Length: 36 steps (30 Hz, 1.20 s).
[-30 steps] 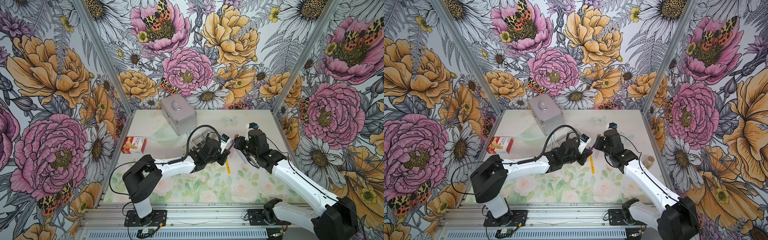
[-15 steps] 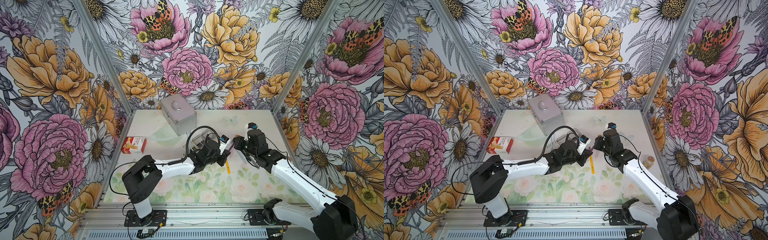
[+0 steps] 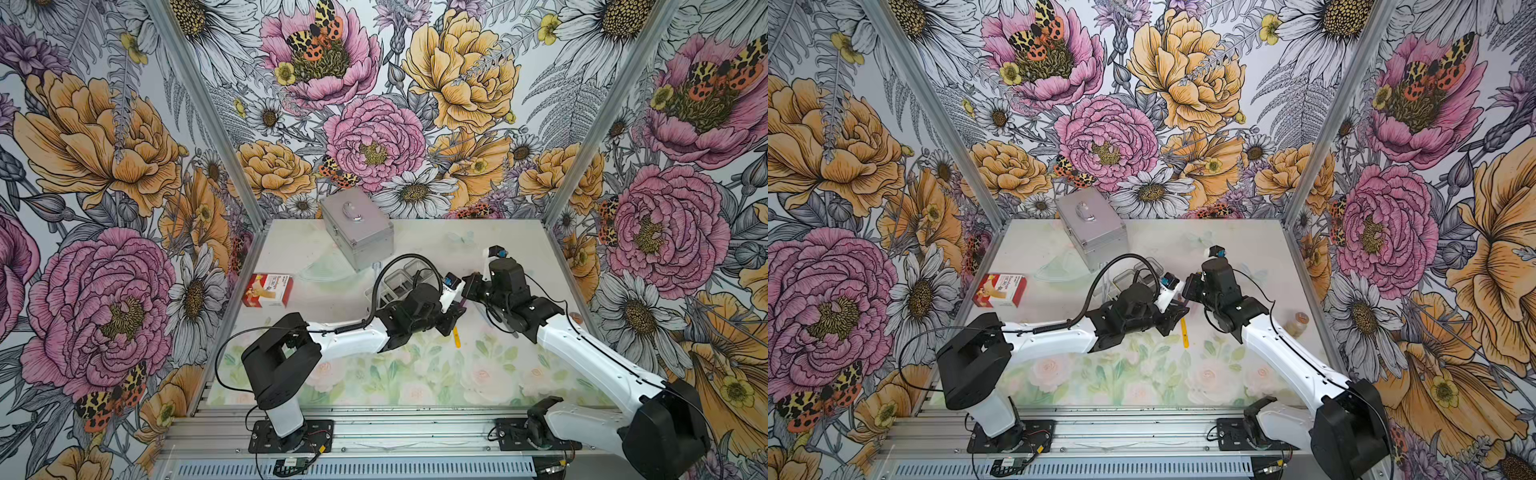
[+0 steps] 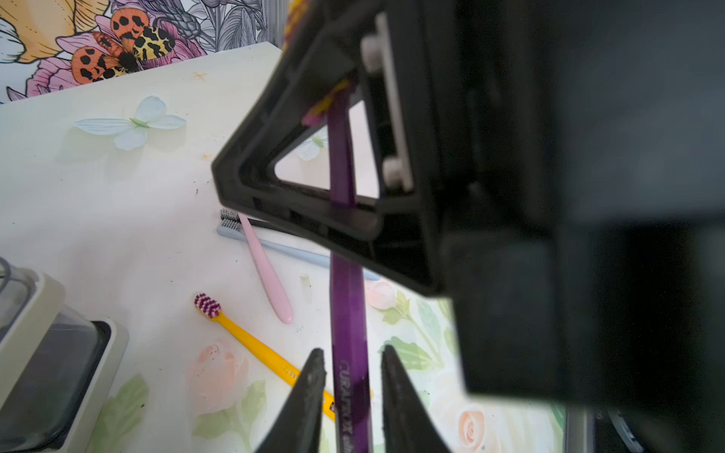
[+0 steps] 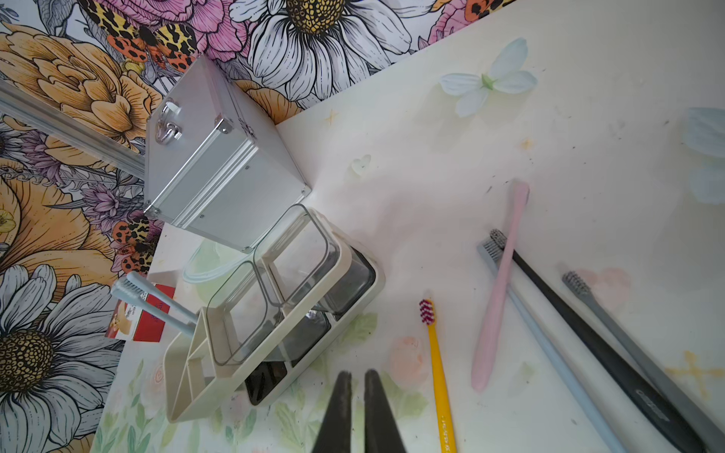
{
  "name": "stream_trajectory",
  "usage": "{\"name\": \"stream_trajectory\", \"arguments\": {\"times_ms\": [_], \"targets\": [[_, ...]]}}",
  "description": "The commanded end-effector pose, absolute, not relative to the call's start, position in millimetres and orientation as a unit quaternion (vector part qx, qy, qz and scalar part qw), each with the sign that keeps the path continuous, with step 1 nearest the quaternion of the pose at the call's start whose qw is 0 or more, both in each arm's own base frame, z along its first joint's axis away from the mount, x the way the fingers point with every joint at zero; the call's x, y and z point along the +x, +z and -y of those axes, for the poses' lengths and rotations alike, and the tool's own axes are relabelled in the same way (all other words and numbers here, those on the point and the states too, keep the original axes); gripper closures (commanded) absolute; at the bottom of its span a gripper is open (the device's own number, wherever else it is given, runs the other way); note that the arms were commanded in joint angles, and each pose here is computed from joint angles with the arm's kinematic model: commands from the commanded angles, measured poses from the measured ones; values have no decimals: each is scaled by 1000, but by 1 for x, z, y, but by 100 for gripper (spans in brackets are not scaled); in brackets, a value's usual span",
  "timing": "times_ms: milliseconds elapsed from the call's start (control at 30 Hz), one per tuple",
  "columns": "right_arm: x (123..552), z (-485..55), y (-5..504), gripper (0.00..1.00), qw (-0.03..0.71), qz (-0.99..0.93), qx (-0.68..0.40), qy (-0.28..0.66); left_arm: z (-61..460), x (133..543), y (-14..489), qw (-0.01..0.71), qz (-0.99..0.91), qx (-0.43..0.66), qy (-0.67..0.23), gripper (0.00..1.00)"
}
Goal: Place the toothbrush into the toothbrush holder
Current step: Pick up the toothbrush from the center of the board, then place the toothbrush in the toothbrush holder.
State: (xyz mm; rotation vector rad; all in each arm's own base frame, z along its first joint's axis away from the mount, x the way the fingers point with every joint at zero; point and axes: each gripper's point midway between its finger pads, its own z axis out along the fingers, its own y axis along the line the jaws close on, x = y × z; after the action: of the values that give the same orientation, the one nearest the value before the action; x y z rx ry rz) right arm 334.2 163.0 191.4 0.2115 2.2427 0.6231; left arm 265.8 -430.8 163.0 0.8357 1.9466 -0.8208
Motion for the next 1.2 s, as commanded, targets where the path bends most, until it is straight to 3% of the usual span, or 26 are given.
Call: {"name": "stream_trajectory", "arguments": {"times_ms": [0, 233, 567, 600, 633, 700, 833, 1000, 1167], "targets": [[329, -168, 191, 100, 390, -884, 67, 250, 435, 282, 196, 459, -760, 313, -337, 58], [325, -171, 191, 100, 386, -884, 62, 258, 441, 296, 200, 466, -759, 305, -337, 57], [322, -174, 203, 100, 393, -876, 51, 274, 440, 302, 187, 446, -766, 305, -348, 93], [321, -174, 204, 97, 394, -875, 52, 275, 439, 301, 188, 448, -764, 307, -348, 96], [321, -173, 205, 82, 395, -875, 53, 276, 438, 300, 191, 453, -761, 306, -349, 99], [319, -167, 208, 60, 403, -871, 62, 274, 435, 300, 196, 462, -757, 305, -348, 100], [314, -148, 221, 34, 430, -858, 87, 269, 422, 305, 202, 471, -758, 296, -340, 100], [305, -130, 236, 30, 445, -850, 100, 264, 398, 312, 211, 491, -761, 279, -320, 100], [299, -120, 231, 30, 443, -856, 100, 248, 361, 305, 250, 555, -736, 270, -278, 100]]}}
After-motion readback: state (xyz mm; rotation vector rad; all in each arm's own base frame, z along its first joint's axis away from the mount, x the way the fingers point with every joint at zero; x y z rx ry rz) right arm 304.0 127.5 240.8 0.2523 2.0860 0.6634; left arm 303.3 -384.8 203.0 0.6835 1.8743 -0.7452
